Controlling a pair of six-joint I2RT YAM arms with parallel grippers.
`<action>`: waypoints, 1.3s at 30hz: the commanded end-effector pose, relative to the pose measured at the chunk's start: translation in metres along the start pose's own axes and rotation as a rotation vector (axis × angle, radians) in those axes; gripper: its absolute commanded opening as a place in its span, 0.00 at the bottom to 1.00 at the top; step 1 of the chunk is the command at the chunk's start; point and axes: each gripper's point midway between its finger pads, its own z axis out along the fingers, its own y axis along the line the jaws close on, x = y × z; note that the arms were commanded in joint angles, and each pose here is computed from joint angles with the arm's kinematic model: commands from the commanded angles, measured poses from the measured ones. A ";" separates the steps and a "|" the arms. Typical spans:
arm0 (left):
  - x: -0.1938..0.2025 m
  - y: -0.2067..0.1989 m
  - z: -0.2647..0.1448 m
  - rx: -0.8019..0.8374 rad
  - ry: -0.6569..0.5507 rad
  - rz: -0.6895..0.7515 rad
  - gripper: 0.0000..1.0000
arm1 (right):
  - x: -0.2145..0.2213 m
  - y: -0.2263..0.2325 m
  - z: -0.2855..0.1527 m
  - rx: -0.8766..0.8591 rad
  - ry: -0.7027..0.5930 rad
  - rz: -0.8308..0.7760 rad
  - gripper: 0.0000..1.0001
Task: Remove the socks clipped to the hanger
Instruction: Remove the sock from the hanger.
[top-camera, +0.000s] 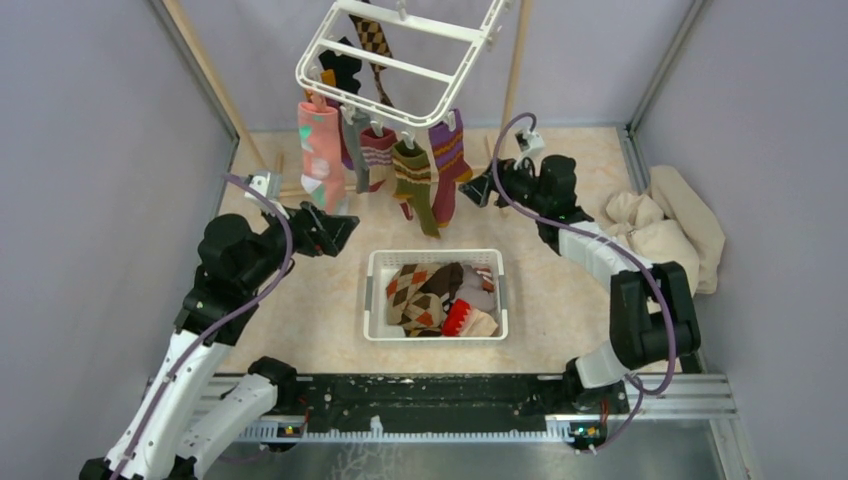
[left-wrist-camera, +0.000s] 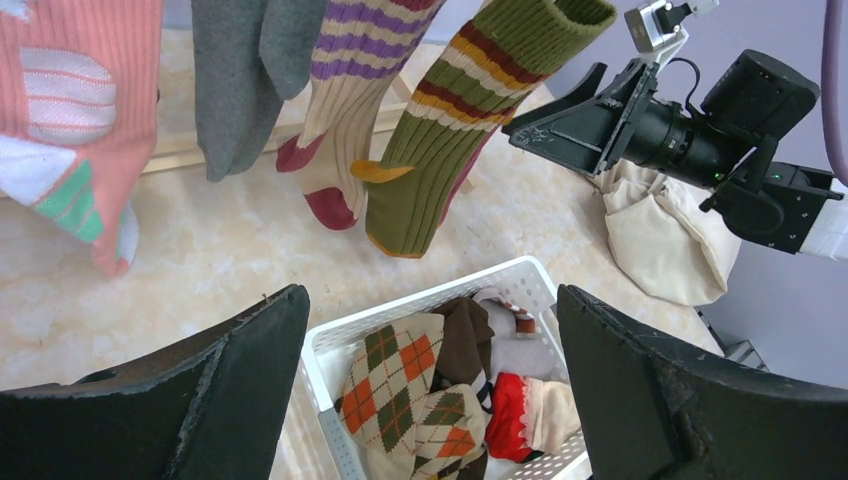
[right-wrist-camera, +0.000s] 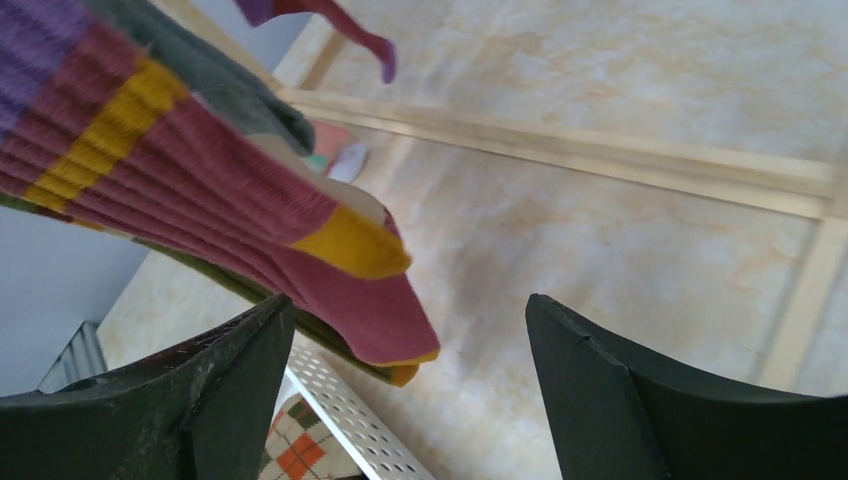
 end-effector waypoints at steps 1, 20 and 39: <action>0.001 -0.003 0.002 0.019 -0.009 -0.005 0.99 | -0.029 0.052 0.012 -0.217 -0.101 -0.115 0.86; 0.005 -0.007 0.003 0.040 0.022 -0.019 0.99 | -0.042 0.079 0.046 -0.359 -0.103 -0.141 0.86; 0.010 -0.006 0.007 0.048 0.036 -0.027 0.99 | -0.036 0.082 0.034 -0.337 -0.068 -0.099 0.37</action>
